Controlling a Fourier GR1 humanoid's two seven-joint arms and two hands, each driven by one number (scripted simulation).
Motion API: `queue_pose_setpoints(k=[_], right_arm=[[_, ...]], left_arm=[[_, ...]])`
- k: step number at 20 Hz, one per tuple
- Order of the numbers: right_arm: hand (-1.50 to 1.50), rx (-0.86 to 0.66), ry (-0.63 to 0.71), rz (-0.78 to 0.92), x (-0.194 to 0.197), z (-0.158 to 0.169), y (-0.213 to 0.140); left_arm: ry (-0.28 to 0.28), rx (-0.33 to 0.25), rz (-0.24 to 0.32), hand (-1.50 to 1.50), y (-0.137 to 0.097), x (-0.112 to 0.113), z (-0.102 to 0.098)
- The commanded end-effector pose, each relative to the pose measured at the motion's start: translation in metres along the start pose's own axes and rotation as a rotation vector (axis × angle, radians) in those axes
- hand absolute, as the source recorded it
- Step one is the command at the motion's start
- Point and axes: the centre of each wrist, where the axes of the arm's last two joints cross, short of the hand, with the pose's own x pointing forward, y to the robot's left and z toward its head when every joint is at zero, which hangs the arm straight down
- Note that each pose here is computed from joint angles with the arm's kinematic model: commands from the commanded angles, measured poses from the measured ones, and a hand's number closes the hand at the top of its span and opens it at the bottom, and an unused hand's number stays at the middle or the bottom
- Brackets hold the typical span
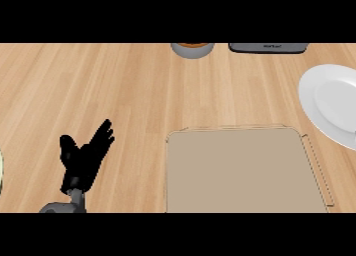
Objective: Pick the bell pepper from the tray and place it in the plate
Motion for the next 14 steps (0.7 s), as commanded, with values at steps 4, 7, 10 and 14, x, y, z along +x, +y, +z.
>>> queue_pose_setpoints(k=[4, 7, 10, 14], right_arm=[[-1.50, -0.119, 0.057, -0.220, 0.006, 0.024, -0.003], [-1.50, -0.017, 0.060, -0.285, 0.005, 0.055, -0.010], [-1.50, 0.070, 0.039, -0.342, -0.009, 0.063, -0.026], [-1.50, 0.182, 0.028, -0.392, -0.029, 0.079, -0.047]], left_arm=[[0.004, 0.026, 0.000, 0.00, -0.005, -0.007, 0.000], [0.014, 0.035, 0.017, 0.00, 0.004, -0.012, 0.000], [0.013, 0.061, 0.016, 0.00, 0.014, -0.008, 0.005], [0.008, 0.040, 0.011, 0.00, 0.014, -0.003, 0.013]])
